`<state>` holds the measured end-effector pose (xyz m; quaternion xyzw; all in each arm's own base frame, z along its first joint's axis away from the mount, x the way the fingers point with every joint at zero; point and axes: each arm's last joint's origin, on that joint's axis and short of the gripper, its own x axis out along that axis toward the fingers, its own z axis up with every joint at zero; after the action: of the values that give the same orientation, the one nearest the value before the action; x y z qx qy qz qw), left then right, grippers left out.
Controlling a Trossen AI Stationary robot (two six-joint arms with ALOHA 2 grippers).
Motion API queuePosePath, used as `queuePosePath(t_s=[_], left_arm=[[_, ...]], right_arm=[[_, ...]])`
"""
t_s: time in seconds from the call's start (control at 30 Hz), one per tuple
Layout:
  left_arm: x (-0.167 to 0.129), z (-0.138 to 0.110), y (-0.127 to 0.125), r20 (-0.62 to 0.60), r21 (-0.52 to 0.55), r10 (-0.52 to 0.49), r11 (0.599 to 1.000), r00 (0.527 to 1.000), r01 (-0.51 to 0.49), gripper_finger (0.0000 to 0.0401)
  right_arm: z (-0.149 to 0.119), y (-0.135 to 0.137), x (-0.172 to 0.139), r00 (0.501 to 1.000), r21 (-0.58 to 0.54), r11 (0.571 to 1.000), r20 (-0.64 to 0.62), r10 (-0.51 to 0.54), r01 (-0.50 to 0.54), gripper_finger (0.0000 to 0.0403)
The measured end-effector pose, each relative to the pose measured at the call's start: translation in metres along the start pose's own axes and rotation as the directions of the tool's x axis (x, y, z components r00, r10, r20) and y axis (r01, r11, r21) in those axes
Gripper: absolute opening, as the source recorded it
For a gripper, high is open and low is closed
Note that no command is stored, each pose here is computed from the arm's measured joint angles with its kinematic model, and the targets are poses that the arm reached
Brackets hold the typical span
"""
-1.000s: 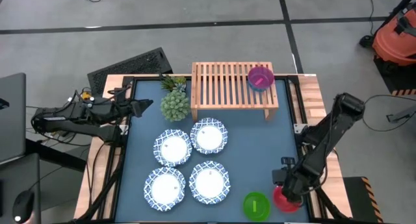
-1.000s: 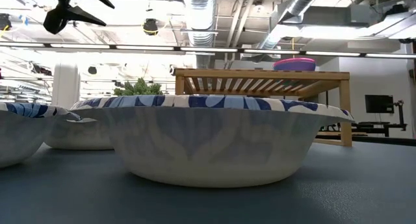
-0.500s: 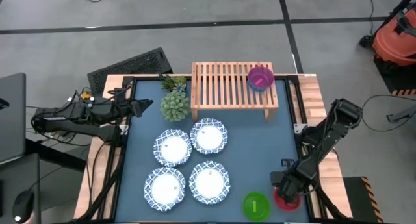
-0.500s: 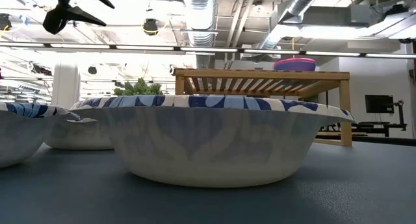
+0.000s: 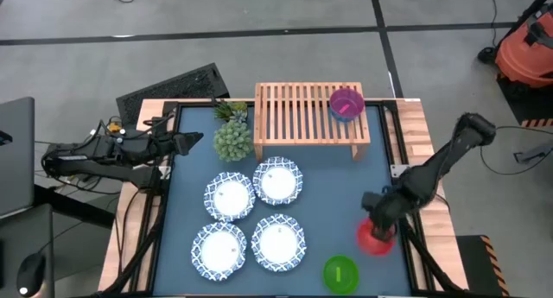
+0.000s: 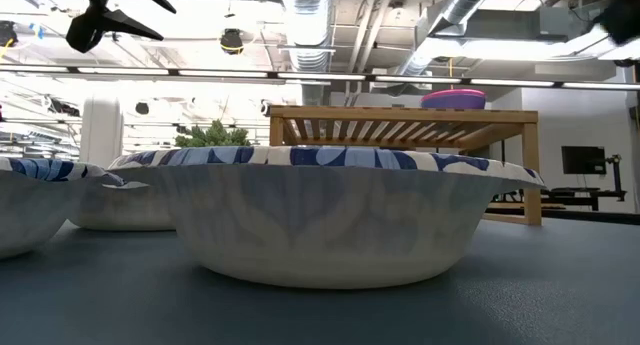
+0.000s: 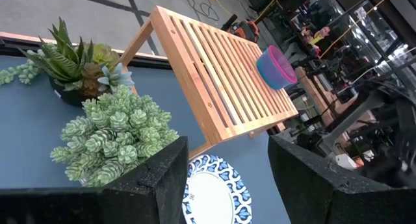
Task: Place and stack bowls onto a shelf
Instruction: Stack the orange bowl on top of the red bowl on the shelf
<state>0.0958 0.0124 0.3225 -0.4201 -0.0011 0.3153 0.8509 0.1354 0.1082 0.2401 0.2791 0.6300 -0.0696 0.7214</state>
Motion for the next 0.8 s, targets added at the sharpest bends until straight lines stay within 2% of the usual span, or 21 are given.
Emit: queuePosePath(t_s=[0.07,0.13,0.23,0.3,0.47,0.6,0.7,0.8], left_arm=[[0.0,0.0,0.0,0.0,-0.005,0.0,1.0,1.0,0.0,0.0197],[0.0,0.0,0.0,0.0,-0.006,0.0,1.0,1.0,0.0,0.0197],[0.0,0.0,0.0,0.0,-0.006,0.0,1.0,1.0,0.0,0.0197],[0.0,0.0,0.0,0.0,-0.007,0.0,1.0,1.0,0.0,0.0197],[0.0,0.0,0.0,0.0,-0.006,0.0,1.0,1.0,0.0,0.0197],[0.0,0.0,0.0,0.0,-0.007,0.0,1.0,1.0,0.0,0.0197],[0.0,0.0,0.0,0.0,-0.007,0.0,1.0,1.0,0.0,0.0197],[0.0,0.0,0.0,-0.003,-0.006,-0.002,1.0,1.0,0.002,0.0197]], right_arm=[[0.013,-0.007,-0.022,0.992,0.095,0.994,0.118,0.04,-0.051,0.0023],[0.026,-0.015,-0.046,0.962,0.19,0.977,0.27,0.042,-0.096,0.0023],[0.046,-0.026,-0.084,0.878,0.296,0.939,0.479,0.015,-0.178,0.0023],[0.056,-0.036,-0.111,0.822,0.351,0.911,0.568,-0.025,-0.215,0.0023],[0.073,-0.063,-0.169,0.719,0.462,0.864,0.668,-0.191,-0.199,0.0023],[0.09,-0.084,-0.205,0.666,0.489,0.864,0.685,-0.296,-0.119,0.0023],[0.106,-0.102,-0.226,0.65,0.508,0.859,0.674,-0.352,-0.062,0.0023],[0.124,-0.121,-0.243,0.649,0.507,0.861,0.668,-0.364,-0.038,0.0023]])
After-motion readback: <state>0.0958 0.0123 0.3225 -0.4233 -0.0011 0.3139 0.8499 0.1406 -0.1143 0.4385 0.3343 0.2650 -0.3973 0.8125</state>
